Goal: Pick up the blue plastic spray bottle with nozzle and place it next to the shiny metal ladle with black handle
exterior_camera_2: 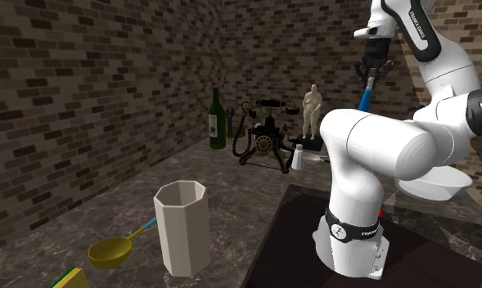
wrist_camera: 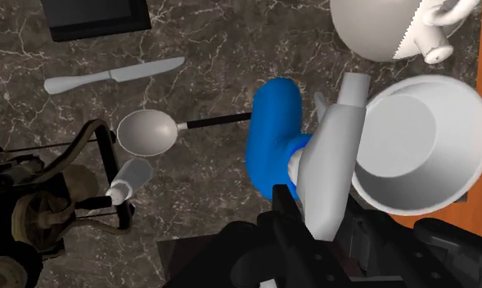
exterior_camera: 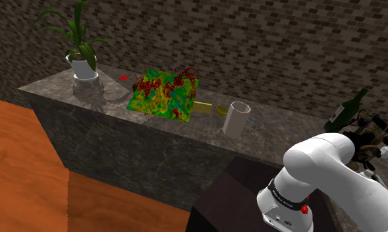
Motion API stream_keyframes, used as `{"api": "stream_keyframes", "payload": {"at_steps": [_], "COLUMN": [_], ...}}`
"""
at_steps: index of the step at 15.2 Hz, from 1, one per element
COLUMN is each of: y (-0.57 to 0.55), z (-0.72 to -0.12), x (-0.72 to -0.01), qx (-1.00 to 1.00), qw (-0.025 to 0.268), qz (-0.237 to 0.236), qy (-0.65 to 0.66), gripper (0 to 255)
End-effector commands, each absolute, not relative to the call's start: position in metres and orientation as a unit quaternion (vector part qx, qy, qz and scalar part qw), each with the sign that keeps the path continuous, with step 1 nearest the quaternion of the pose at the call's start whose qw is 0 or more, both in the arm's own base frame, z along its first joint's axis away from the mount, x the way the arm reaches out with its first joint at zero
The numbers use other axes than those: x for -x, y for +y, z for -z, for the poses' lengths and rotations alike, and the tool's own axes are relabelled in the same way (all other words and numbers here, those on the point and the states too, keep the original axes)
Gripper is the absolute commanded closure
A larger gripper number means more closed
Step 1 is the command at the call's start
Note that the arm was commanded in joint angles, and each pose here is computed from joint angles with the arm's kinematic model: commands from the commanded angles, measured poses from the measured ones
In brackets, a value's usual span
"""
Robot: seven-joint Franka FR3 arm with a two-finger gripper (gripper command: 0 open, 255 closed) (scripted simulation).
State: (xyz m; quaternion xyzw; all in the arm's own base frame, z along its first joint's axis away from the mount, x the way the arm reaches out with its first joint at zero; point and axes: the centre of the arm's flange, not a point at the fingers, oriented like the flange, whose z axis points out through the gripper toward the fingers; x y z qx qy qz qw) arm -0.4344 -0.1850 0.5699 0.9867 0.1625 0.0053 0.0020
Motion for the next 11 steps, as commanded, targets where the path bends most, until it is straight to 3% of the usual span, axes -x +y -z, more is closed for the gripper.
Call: {"api": "stream_keyframes", "payload": {"at_steps": [1, 11], "y": [-0.188, -0.195], "z": [-0.566, -0.539], "x": [0.461, 0.590], "qx": [-0.987, -0.987], "qw": [0.001, 0.001], "qz": [-0.004, -0.004], "qy": [0.163, 0.163], "gripper": [255, 255]}}
